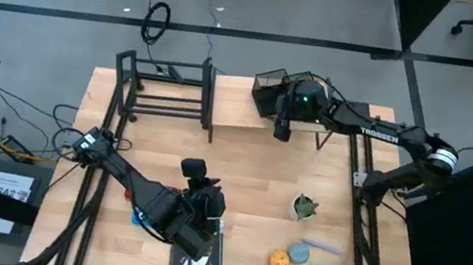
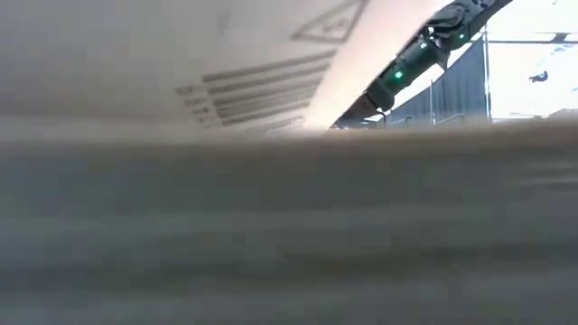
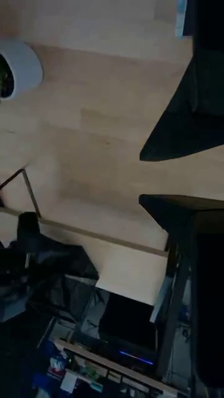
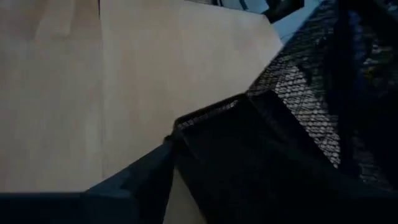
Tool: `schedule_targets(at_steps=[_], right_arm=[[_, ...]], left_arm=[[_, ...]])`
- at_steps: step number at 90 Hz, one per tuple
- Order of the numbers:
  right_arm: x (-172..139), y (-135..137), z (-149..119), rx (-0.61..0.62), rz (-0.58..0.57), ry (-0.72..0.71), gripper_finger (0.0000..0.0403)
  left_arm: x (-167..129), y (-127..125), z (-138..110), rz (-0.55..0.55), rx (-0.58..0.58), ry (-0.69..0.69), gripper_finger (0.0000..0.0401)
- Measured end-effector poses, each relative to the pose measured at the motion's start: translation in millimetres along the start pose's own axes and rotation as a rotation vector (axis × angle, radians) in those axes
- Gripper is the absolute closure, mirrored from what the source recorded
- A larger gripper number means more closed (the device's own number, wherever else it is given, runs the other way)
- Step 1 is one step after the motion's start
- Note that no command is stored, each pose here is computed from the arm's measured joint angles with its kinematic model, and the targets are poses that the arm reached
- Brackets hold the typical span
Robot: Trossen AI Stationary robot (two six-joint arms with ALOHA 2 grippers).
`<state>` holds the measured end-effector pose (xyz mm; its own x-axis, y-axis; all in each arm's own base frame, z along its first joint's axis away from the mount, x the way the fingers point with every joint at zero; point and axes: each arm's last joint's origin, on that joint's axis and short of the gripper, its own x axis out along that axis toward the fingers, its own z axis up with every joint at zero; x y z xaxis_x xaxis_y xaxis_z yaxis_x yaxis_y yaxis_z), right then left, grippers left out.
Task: Stock shelves
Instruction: Remove the pen holder from the shelf
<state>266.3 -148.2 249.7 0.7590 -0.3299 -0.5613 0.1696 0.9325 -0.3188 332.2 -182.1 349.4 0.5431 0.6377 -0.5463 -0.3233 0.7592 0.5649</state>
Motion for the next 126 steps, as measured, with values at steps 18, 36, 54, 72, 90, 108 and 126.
schedule_targets(at_steps=[18,36,54,72,90,108,126], right_arm=[[0,4,-3,-0.003,0.018,0.037,0.0309],[-9,11,3,-0.025,0.028,0.038,0.037],[-35,19,39,-0.012,0.035,0.053,0.0401],[-62,56,83,-0.072,0.106,0.023,0.0401],[-83,130,102,-0.158,0.202,-0.031,0.0401],[-97,212,99,-0.222,0.302,-0.053,0.0402],[-97,246,90,-0.268,0.258,-0.018,0.0402]], left_arm=[[0,0,0,0.0,-0.002,-0.001,0.032],[0,0,0,0.0,-0.003,-0.001,0.032],[0,1,1,0.032,-0.009,-0.022,0.032],[0,2,1,0.075,-0.016,-0.052,0.032],[-2,1,1,0.078,-0.021,-0.057,0.0321],[-11,-1,-3,0.098,0.007,-0.083,0.0321],[-15,-3,-4,0.105,0.013,-0.102,0.0321]])
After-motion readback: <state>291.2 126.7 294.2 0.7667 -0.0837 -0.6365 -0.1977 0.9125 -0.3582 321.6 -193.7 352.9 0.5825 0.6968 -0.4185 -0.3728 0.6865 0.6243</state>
